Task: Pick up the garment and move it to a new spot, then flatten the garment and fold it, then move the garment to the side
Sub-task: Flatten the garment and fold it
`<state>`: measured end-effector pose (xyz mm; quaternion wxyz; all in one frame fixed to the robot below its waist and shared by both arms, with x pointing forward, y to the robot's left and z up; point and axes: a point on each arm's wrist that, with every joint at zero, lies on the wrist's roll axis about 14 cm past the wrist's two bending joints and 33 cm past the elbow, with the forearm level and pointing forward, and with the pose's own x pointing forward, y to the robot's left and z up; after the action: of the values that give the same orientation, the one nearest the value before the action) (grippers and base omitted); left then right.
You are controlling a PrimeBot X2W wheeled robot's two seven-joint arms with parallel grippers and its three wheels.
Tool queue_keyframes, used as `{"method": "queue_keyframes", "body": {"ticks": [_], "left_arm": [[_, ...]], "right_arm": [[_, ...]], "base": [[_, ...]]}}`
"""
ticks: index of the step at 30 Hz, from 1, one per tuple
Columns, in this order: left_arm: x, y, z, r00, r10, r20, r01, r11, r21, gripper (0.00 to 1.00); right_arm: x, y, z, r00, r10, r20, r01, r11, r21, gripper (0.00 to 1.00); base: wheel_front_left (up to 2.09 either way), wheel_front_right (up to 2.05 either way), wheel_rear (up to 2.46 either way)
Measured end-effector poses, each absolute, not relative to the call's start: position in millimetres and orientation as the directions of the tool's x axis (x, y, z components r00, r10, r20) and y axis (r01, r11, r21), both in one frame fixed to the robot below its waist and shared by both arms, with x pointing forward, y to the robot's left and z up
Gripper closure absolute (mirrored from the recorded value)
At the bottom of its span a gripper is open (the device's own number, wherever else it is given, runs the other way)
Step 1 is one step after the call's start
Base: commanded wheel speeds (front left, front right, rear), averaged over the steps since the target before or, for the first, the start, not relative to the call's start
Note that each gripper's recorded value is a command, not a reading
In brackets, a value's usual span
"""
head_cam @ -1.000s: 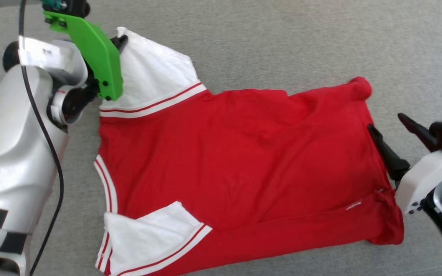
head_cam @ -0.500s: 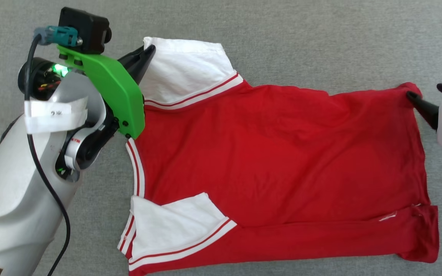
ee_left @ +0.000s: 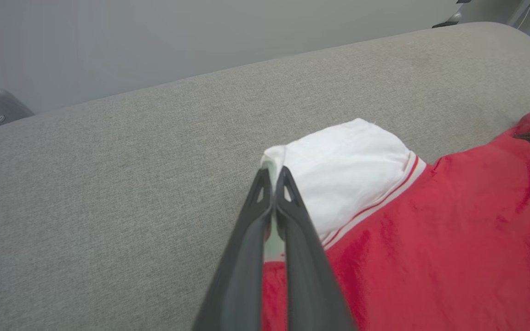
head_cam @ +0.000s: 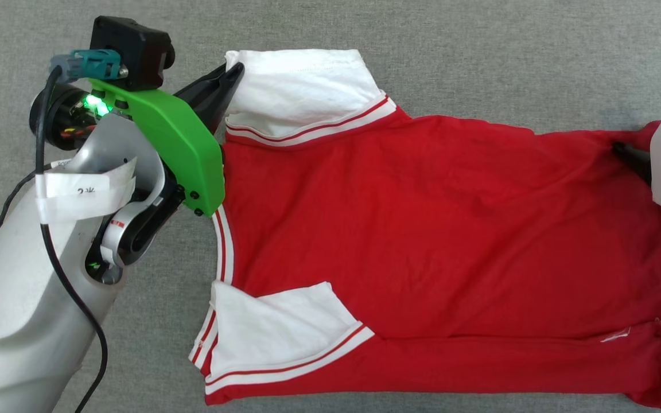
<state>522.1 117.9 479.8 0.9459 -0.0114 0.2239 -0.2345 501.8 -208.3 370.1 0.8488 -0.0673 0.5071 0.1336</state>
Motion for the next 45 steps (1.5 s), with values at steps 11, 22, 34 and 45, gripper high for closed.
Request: {"method": "queue_keyframes", "body": {"ticks": [11,22,34,45], "left_arm": [[523.7,131.7,471.7,0.807,-0.410,-0.425,0.398,0.909,-0.122,1.00],[496.2,135.4,487.4,0.836,-0.391,-0.384,0.363,0.920,-0.146,1.00],[439.9,141.9,505.0,0.866,-0.365,-0.342,0.318,0.930,-0.185,1.00],[372.9,140.2,472.3,0.822,-0.357,-0.443,0.257,0.928,-0.271,1.00]], "right_arm": [[508.8,-201.0,367.0,0.512,0.210,-0.833,-0.306,0.951,0.052,1.00],[504.1,-209.5,412.7,0.720,0.245,-0.650,-0.224,0.968,0.117,1.00],[479.7,-198.3,460.6,0.849,0.301,-0.434,-0.239,0.952,0.191,1.00],[428.2,-192.2,447.9,0.833,0.346,-0.430,-0.248,0.931,0.268,1.00]], "base": [[0.00,0.00,0.00],[0.00,0.00,0.00],[0.00,0.00,0.00],[0.00,0.00,0.00]]}}
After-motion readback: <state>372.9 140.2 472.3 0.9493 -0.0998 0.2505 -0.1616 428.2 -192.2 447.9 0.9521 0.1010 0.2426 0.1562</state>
